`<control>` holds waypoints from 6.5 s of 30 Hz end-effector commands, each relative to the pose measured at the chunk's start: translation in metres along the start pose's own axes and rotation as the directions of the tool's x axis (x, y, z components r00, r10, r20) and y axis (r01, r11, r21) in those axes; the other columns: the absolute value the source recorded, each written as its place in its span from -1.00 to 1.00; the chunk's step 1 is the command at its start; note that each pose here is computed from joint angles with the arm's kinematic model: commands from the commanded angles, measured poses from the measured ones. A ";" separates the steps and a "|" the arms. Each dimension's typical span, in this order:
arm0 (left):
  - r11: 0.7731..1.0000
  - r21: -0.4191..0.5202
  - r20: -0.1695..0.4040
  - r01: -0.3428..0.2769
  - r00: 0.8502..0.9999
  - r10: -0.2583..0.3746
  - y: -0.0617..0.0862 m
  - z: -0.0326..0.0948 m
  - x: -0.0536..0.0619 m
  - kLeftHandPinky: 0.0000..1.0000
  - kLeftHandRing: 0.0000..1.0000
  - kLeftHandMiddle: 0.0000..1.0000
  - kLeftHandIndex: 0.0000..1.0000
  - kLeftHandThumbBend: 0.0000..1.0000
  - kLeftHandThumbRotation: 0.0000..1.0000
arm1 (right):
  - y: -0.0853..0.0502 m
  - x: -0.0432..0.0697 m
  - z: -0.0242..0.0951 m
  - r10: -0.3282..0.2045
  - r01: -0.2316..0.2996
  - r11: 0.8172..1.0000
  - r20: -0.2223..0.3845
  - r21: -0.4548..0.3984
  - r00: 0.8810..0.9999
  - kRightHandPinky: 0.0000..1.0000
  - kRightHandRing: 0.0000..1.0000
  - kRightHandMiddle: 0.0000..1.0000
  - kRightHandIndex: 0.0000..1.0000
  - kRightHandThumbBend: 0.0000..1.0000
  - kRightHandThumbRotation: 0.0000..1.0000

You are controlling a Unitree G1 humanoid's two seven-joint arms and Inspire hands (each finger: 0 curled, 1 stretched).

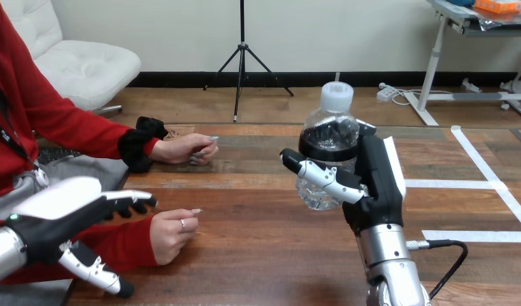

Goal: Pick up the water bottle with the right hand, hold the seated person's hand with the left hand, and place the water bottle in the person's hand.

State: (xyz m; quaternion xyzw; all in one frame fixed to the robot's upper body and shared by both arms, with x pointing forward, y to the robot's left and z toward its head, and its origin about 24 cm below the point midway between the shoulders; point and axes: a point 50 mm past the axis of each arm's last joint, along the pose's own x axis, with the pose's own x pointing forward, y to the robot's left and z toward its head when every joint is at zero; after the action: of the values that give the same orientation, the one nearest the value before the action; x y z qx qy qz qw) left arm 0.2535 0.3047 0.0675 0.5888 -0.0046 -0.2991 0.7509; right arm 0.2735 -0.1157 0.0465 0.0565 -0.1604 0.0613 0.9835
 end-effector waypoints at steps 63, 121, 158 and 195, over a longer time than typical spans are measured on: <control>0.992 0.116 -0.075 -0.046 0.996 0.055 -0.002 -0.005 0.045 0.37 0.49 0.57 0.63 1.00 -0.44 | 0.004 -0.012 0.055 0.025 -0.039 0.997 0.186 0.071 0.982 -0.57 -0.50 -0.42 -0.44 0.44 -1.00; 0.995 0.095 -0.005 -0.034 0.999 0.035 0.004 0.018 0.085 0.18 0.20 0.23 0.26 1.00 -0.90 | 0.008 -0.021 0.072 0.027 -0.048 0.994 0.202 0.100 0.979 -0.56 -0.50 -0.44 -0.47 0.37 -1.00; 0.996 0.071 0.030 -0.050 0.998 0.048 0.014 0.024 0.085 -0.33 -0.24 -0.12 -0.10 0.92 -1.00 | 0.012 -0.016 0.070 0.035 -0.055 0.994 0.190 0.099 0.981 -0.60 -0.53 -0.46 -0.49 0.34 -1.00; 0.988 0.048 0.108 -0.146 0.984 0.140 0.032 0.040 0.082 -0.47 -0.35 -0.24 -0.19 0.94 -1.00 | 0.019 -0.001 0.050 0.033 -0.045 0.994 0.121 0.104 0.992 -0.65 -0.58 -0.45 -0.44 0.36 -1.00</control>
State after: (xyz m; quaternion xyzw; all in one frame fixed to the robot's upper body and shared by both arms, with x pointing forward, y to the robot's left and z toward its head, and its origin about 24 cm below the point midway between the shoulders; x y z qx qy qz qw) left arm 0.3153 0.2390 0.0572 0.5938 -0.0498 -0.2960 0.7466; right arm 0.2377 -0.1166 0.0711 0.0884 -0.1653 0.0765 0.9793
